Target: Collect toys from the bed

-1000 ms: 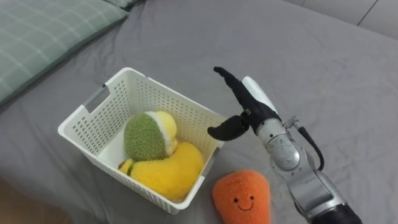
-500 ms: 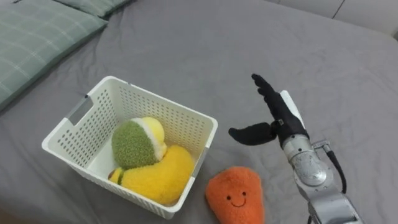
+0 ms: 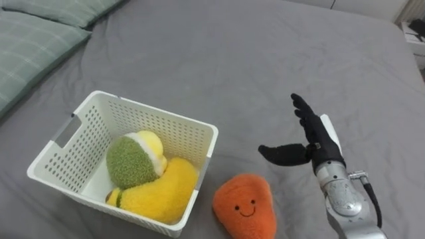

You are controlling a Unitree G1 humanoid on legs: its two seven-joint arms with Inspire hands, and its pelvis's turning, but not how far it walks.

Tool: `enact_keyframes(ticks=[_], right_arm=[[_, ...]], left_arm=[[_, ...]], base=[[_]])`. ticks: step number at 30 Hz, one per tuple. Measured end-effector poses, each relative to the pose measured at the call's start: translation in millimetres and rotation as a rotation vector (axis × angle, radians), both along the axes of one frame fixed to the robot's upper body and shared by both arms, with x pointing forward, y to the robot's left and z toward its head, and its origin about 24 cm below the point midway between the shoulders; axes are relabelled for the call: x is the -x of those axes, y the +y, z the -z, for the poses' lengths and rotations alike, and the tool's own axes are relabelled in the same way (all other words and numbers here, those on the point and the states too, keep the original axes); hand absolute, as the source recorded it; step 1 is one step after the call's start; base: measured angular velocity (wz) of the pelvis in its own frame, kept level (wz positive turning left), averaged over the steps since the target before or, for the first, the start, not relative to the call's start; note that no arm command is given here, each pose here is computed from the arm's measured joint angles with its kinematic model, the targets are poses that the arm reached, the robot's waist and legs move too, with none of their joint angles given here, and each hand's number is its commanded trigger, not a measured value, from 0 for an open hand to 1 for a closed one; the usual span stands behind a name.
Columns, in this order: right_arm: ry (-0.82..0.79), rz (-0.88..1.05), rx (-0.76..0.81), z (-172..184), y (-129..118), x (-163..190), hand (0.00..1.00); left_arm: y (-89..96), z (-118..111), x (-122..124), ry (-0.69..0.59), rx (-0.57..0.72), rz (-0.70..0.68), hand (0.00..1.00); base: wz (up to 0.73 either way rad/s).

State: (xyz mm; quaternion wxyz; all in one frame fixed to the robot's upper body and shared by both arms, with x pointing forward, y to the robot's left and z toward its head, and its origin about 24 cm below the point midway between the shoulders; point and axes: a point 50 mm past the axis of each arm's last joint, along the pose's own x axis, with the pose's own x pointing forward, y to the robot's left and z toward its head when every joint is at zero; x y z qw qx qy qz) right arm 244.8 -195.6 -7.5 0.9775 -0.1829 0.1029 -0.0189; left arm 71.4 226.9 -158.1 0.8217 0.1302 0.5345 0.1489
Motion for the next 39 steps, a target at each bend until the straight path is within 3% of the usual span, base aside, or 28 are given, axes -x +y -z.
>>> enact_keyframes(ticks=[15,39], right_arm=[[0.274,0.042,-0.016,63.0,5.3,38.9,0.00],[0.537,-0.068,-0.040,106.4,17.6,66.5,0.00]], left_arm=[[-0.3,1.6,3.8,0.016,0.008,-0.011,0.00],[-1.7,1.6,0.9,0.011,0.023,0.007,0.00]], base=[[0.00],[0.02]])
